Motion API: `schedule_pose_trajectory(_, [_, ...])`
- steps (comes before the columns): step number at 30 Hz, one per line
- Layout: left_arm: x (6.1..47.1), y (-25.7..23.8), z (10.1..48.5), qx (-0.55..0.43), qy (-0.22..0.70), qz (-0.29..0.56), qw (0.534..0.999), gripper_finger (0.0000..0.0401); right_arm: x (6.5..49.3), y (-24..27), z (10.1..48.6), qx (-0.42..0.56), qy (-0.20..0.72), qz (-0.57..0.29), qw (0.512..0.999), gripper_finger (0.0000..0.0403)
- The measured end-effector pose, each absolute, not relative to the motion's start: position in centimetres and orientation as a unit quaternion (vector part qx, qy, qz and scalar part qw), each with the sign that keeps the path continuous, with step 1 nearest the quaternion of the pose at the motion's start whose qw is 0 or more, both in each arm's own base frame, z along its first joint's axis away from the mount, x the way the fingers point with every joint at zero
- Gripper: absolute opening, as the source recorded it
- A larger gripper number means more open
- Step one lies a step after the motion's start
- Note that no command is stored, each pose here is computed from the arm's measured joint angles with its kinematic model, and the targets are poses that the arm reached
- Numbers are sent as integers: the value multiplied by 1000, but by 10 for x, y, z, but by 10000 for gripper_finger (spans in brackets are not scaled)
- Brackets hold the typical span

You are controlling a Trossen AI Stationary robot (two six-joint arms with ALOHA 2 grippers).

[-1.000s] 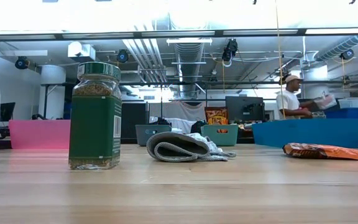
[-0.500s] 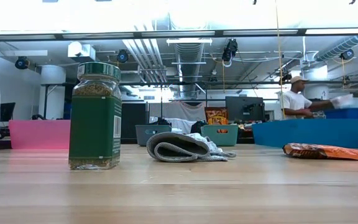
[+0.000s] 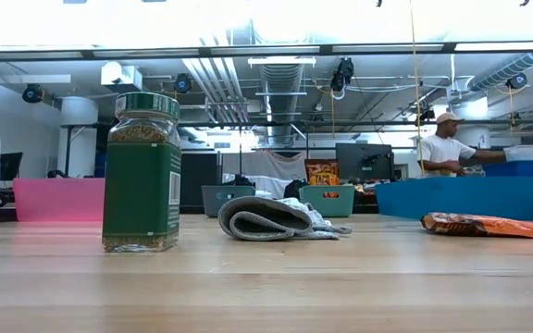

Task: Sort spices by type
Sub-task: Put the brown seasoning bottle into the blue bin

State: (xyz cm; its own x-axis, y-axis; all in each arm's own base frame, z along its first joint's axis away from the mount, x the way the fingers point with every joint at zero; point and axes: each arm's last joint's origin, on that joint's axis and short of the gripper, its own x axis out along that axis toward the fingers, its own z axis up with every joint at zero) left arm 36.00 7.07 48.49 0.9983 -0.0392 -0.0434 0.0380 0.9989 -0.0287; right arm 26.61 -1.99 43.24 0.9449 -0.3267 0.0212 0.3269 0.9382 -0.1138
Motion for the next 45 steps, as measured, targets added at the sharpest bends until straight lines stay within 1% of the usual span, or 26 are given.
schedule_pose_trajectory(5, [373,74,474,-16,32,-16,999,231,266,-20,434,-61,-6,-170,984,177])
schedule_pose_trajectory(11, [384,76,471,-3,4,-30,1000,231,266,-20,434,-63,-7,-166,984,177])
schedule_pose_trajectory(14, [386,77,470,-2,5,-31,999,229,266,-20,434,-63,-6,-166,984,177])
schedule_pose_trajectory(17, [387,77,468,0,7,-37,999,216,266,-20,434,-63,-5,-166,984,177])
schedule_pose_trajectory(22, [387,76,468,19,5,-51,999,174,266,-20,433,-63,-5,-166,984,177])
schedule_pose_trajectory(28, [387,76,468,20,5,-52,998,174,266,-20,433,-63,-3,-166,984,177])
schedule_pose_trajectory(30, [387,76,468,20,5,-51,998,174,266,-20,433,-62,-3,-166,984,188])
schedule_pose_trajectory(34, [387,78,468,28,6,-27,999,174,266,-20,431,-53,5,-174,983,240])
schedule_pose_trajectory(37, [382,80,471,43,8,-10,999,174,265,-21,428,-40,18,-186,982,263])
schedule_pose_trajectory(41, [370,89,481,61,19,26,998,174,260,-22,426,-17,37,-205,978,274])
schedule_pose_trajectory(45, [361,95,487,87,59,75,992,174,251,-24,424,8,57,-245,968,273])
